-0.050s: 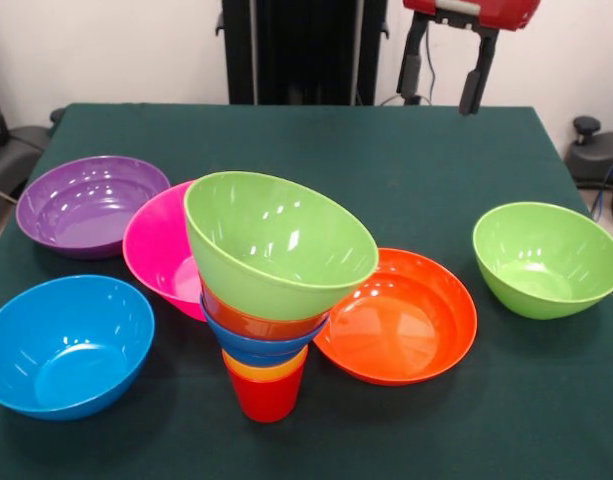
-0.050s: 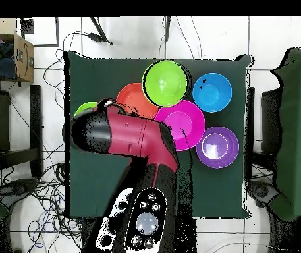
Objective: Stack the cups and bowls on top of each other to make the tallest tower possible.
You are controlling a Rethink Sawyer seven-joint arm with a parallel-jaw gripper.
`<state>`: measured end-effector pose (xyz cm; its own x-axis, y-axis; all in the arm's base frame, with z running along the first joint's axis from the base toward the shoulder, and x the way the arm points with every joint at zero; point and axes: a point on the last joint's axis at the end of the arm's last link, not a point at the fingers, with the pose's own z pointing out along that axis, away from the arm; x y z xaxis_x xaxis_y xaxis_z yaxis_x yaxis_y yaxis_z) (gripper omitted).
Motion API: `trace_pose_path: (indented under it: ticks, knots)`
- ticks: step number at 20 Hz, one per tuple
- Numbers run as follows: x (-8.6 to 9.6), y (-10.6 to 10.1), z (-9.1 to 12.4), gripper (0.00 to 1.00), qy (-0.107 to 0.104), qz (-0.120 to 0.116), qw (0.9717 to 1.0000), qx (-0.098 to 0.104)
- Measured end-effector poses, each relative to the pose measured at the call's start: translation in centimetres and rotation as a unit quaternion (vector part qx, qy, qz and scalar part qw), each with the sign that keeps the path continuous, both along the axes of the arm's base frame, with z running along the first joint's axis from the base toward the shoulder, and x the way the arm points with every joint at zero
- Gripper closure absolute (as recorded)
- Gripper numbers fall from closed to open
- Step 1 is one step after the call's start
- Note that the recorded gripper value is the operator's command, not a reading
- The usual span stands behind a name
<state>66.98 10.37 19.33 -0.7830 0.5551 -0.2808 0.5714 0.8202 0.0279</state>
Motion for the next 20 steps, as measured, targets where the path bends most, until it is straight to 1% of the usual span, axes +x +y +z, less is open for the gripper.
trace_pose_path:
  ticks: [3, 4, 9, 11, 15, 16, 20]
  knots:
    - [-0.2, 0.0, -0.7, 0.0, -0.006, -0.007, 1.0, -0.002]
    - [-0.3, 0.0, -1.3, 0.0, -0.011, -0.012, 0.9998, -0.006]
    - [-0.5, -0.1, -2.4, 0.0, -0.019, -0.023, 0.9995, -0.008]
    - [-0.7, -0.3, -3.2, 0.0, -0.024, -0.031, 0.9992, -0.009]
    - [-1.1, -0.5, -4.2, 0.0, -0.029, -0.038, 0.9988, -0.009]
    - [-1.4, -0.6, -4.9, 0.0, -0.03, -0.042, 0.9986, -0.01]
    - [-2.0, -0.8, -6.2, 0.0, -0.034, -0.046, 0.9983, -0.012]
